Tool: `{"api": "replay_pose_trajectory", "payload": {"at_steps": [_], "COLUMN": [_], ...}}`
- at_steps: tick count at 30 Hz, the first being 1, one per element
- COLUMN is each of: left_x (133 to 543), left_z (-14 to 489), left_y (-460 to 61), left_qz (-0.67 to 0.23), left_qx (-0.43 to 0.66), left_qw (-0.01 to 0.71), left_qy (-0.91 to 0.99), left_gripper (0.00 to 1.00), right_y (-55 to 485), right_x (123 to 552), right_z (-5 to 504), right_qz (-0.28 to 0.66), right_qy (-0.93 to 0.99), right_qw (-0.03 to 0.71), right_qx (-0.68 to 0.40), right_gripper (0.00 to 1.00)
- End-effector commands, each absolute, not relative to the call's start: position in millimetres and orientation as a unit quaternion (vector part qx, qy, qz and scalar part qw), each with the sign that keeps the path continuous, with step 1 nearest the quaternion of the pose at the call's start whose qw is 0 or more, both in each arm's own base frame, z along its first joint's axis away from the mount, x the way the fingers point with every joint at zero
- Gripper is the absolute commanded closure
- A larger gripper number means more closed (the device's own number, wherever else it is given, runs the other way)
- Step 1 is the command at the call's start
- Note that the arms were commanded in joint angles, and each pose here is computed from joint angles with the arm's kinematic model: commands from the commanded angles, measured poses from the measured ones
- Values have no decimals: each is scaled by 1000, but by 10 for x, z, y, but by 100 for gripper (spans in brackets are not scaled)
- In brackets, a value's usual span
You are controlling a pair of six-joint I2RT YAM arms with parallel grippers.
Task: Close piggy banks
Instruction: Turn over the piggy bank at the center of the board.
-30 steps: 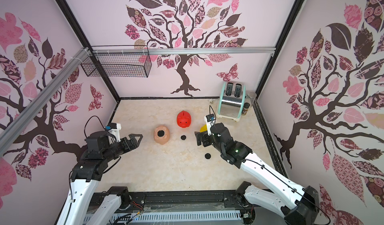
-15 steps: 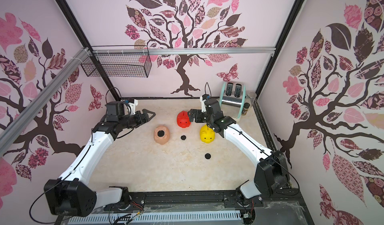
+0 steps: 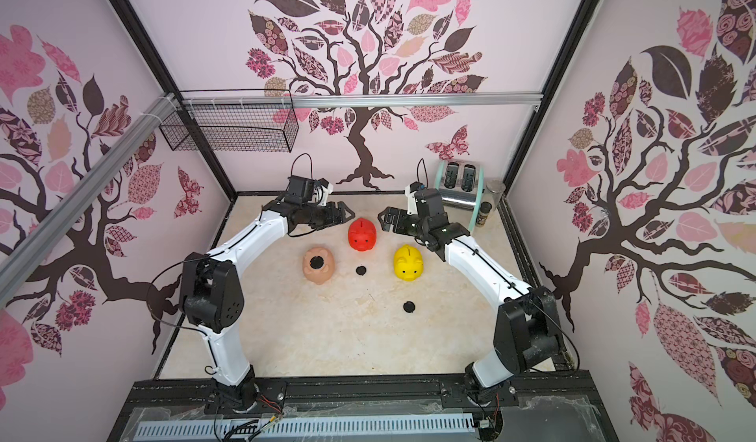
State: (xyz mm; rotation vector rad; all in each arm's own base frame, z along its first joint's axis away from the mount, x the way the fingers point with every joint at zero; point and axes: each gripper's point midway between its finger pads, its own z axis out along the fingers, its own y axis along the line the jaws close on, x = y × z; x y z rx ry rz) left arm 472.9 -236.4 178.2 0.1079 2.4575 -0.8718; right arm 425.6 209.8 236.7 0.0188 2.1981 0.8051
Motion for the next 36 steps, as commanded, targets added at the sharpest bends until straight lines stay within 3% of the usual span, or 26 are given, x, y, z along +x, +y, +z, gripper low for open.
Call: {"api": "replay_pose_trajectory", "payload": {"at_steps": [1,14,36], "left_x": [4712,4750,4767], "left_z": [1608,1227,974], "left_y": [-2393,-2512,-2504], "left_qz": [-308,-313,-302], "left_qx": [62,70,54], "left_qw": [254,209,179], "left_qy": [915,924,935], "left_gripper": [20,37,51], "right_y": [2091,2201,2402], "right_x": [4361,4583,4713], "right_z": [2359,2076,1813], "right_qz": [339,360,391], "right_qy": [860,866,870], "right_qw": [382,346,299], "right_qx": [18,19,11], "right_gripper": [0,2,8]}}
